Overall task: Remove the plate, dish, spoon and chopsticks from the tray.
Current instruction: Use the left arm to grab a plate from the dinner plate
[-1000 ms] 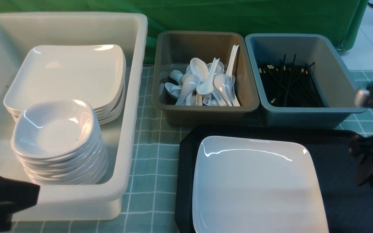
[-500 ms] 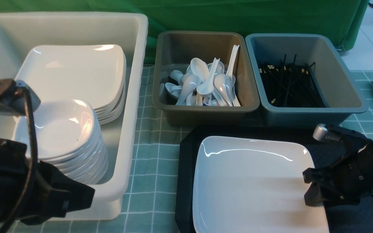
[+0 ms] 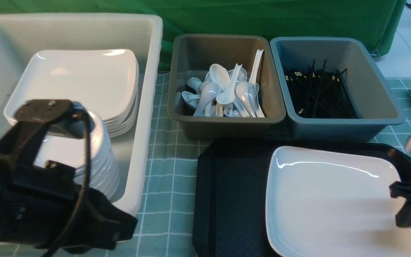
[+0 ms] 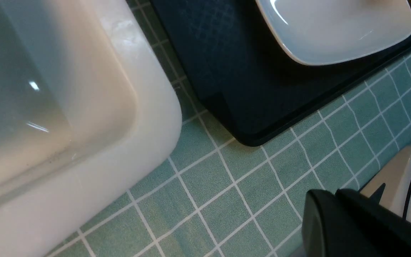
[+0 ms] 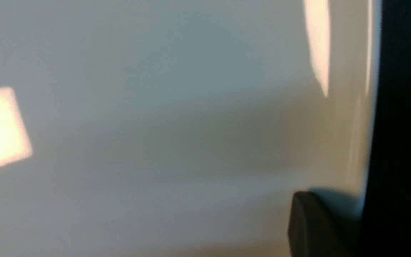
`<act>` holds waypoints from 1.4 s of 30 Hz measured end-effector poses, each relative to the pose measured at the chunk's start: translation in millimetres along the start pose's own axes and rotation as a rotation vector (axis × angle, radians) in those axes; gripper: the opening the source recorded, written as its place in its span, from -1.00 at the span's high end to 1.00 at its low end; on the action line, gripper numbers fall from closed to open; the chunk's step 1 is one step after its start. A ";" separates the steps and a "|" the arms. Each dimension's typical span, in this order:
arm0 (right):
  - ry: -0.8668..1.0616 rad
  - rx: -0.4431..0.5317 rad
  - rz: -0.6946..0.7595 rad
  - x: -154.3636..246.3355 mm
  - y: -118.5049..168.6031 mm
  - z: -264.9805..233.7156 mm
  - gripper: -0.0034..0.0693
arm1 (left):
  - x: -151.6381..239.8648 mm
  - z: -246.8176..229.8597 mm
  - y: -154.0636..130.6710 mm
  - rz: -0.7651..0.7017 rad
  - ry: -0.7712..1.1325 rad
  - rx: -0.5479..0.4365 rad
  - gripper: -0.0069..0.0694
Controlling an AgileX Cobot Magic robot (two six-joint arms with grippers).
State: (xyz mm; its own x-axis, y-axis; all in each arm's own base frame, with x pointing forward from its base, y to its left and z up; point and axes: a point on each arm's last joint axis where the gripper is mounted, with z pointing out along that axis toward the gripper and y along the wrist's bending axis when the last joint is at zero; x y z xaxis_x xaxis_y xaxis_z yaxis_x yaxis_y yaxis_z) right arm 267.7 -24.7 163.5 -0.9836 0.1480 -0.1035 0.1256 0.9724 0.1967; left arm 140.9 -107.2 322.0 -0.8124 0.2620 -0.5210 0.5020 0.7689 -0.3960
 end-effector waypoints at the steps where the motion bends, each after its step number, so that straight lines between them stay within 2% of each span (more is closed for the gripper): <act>1: 0.016 0.001 -0.003 1.4 -0.6 -0.1 0.45 | -1.8 4.5 -0.8 0.005 0.005 0.004 0.79; 3: 0.052 0.008 -0.019 5.0 -1.2 -0.9 0.02 | -7.5 24.0 -4.7 0.018 0.035 0.013 0.79; 4: 0.053 0.009 -0.021 5.2 -1.2 -1.4 -0.03 | -8.1 27.5 -4.5 0.015 0.045 0.013 0.79; 5: 0.068 0.007 -0.029 8.2 0.0 -5.3 -0.41 | -10.7 41.4 -8.7 0.035 0.080 0.012 0.79; 6: 0.065 0.008 -0.031 8.2 0.1 -6.1 -0.45 | -11.5 45.3 -10.2 0.040 0.092 0.014 0.79; 7: 0.057 0.004 -0.047 10.6 3.4 -18.8 -0.65 | -15.4 60.8 -16.2 0.053 0.144 0.004 0.79; 8: 0.019 0.003 -0.058 10.9 6.4 -32.2 -0.66 | -19.5 71.9 -21.9 0.060 0.177 -0.005 0.79; 11: -0.095 0.004 -0.090 16.2 14.2 -67.7 -0.45 | -29.4 93.3 -32.0 0.083 0.221 -0.029 0.79; 13: -0.202 0.007 -0.118 28.1 20.7 -98.0 -0.14 | -42.4 111.2 -44.1 0.107 0.225 -0.037 0.79; 14: -0.214 0.008 -0.120 31.0 22.0 -104.2 -0.14 | -42.2 113.5 -43.4 0.102 0.232 -0.040 0.79; 15: -0.290 0.008 -0.140 43.3 26.1 -122.7 0.17 | -51.8 126.7 -52.3 0.107 0.228 -0.035 0.78; 17: -0.400 -0.001 -0.160 65.3 33.2 -150.3 0.51 | -61.0 144.8 -59.7 0.114 0.235 -0.030 0.74; 20: -0.484 -0.012 -0.179 85.1 38.7 -169.3 0.72 | -70.5 168.0 -63.1 0.104 0.253 -0.033 0.63; 21: -0.519 -0.014 -0.190 96.0 40.9 -177.8 0.80 | -74.6 184.5 -61.7 0.084 0.271 -0.045 0.51; 24: -0.558 -0.015 -0.201 107.7 43.0 -186.0 0.82 | -80.2 204.1 -58.7 0.072 0.284 -0.073 0.35; 26: -0.582 -0.027 -0.205 114.0 44.9 -190.3 0.82 | -85.1 227.7 -54.2 0.038 0.291 -0.107 0.06; 28: -0.584 -0.033 -0.205 114.9 45.6 -190.8 0.81 | -85.0 243.3 -51.2 0.010 0.307 -0.119 -0.14; 32: -0.574 -0.035 -0.203 113.3 45.4 -189.2 0.78 | -81.0 269.4 -46.3 -0.041 0.326 -0.114 -0.42; 37: -0.565 -0.035 -0.201 112.3 45.1 -187.9 0.76 | -77.6 283.3 -42.7 -0.070 0.321 -0.109 -0.44; 39: -0.563 -0.035 -0.201 111.6 45.0 -187.5 0.75 | -77.6 286.0 -42.9 -0.084 0.314 -0.101 -0.39; 42: -0.571 -0.035 -0.200 111.0 45.0 -187.9 0.73 | -77.7 291.2 -42.9 -0.109 0.301 -0.088 -0.13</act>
State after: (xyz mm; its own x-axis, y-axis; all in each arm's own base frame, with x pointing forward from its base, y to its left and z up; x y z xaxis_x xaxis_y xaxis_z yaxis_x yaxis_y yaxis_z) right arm 139.8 1.6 344.0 -0.7613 0.0458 -0.6467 -0.0684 0.9863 0.1504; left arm 269.0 -330.4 159.3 -0.9178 0.3254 -0.2274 0.3900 0.8462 -0.3632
